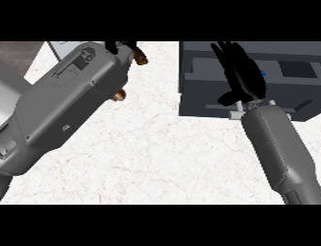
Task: Pick up the can, place it into the drawer and close the drawer
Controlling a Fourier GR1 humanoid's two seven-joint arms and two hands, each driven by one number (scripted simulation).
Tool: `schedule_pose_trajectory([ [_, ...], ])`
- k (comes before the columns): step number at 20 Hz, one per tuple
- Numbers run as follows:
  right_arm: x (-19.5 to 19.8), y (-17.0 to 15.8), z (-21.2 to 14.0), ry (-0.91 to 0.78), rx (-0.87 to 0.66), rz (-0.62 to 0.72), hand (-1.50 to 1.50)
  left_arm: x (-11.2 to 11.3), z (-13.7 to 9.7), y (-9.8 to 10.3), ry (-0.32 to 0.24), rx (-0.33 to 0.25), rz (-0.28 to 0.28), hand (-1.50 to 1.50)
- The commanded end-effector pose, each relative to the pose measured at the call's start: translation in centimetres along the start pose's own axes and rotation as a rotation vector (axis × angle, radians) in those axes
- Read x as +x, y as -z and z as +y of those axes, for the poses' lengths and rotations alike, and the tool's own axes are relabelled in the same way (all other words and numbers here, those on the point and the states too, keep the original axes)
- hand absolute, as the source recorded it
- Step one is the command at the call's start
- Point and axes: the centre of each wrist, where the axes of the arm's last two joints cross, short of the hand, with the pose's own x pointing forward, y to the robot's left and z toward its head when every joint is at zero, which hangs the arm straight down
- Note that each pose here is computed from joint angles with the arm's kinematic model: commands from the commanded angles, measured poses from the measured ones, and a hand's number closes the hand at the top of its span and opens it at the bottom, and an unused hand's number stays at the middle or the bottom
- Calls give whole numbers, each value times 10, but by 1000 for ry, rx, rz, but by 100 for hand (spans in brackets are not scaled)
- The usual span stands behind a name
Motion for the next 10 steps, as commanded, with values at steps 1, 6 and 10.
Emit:
schedule_pose_trajectory([
  [1, -5, 1, 25, -27, 11, 48, -150, 3, 16, -4, 0, 7, 16, -150],
  [6, -16, 9, 29, -36, -59, 72, -150, -5, 25, -12, -7, -14, -2, -150],
  [10, -17, 22, 24, -43, -91, 74, -150, 10, 17, -10, 6, -6, -13, -150],
])
